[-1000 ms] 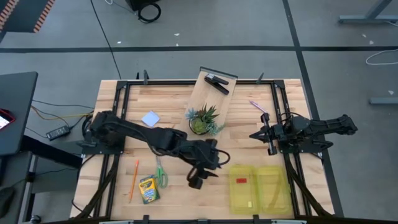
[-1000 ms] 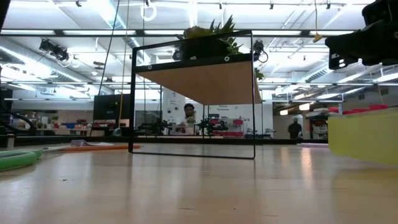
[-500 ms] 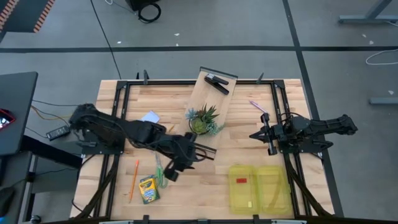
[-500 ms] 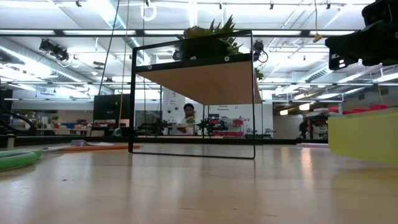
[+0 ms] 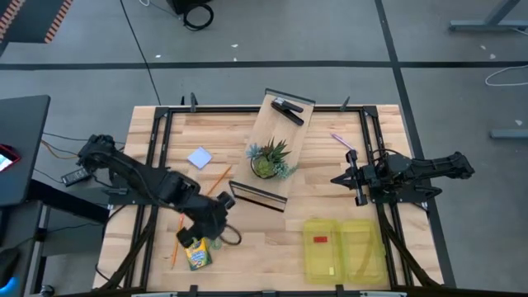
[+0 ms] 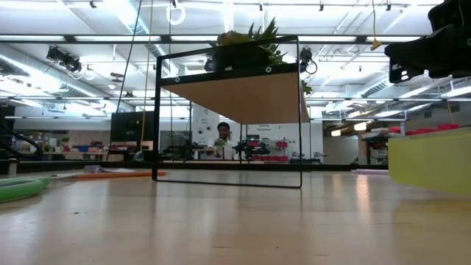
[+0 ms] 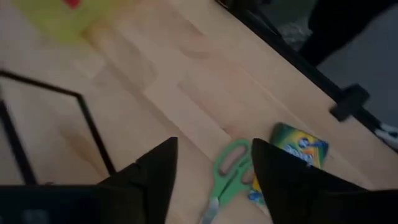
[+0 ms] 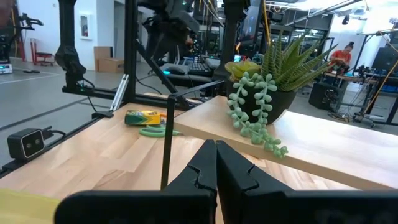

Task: Pack school essentials
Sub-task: Put the yellow crayon box into the yellow supply box

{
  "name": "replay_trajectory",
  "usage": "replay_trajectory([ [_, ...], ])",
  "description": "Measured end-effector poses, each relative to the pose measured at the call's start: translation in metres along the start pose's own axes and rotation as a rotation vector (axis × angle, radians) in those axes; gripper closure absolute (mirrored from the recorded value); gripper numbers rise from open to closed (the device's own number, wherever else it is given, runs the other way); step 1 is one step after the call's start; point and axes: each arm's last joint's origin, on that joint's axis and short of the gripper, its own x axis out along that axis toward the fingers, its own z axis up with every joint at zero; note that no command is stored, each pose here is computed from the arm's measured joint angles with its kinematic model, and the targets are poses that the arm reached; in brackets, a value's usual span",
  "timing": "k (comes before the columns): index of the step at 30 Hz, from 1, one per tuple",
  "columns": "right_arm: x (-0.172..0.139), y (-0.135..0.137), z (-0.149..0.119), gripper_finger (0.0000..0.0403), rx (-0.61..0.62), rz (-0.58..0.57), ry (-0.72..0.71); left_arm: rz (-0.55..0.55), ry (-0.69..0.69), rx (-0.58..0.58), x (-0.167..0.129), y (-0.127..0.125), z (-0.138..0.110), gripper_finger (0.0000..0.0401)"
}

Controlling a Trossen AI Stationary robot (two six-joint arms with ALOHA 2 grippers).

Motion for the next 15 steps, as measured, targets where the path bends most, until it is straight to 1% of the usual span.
replay_trajectory([
  [4,0.0,0.0,0.0,0.0395,0.0,0.0,0.0,-0.027,0.015,0.091,0.001,-0.017,0.004,0.0109],
  [9,0.0,0.0,0.0,0.0395,0.0,0.0,0.0,-0.059,0.056,0.161,0.004,-0.04,0.005,0.0019],
  [11,0.0,0.0,0.0,0.0395,0.0,0.0,0.0,-0.075,0.079,0.177,0.011,-0.048,0.002,0.0007],
  [15,0.0,0.0,0.0,0.0395,0.0,0.0,0.0,-0.11,0.162,0.242,0.031,-0.071,-0.013,0.0013],
])
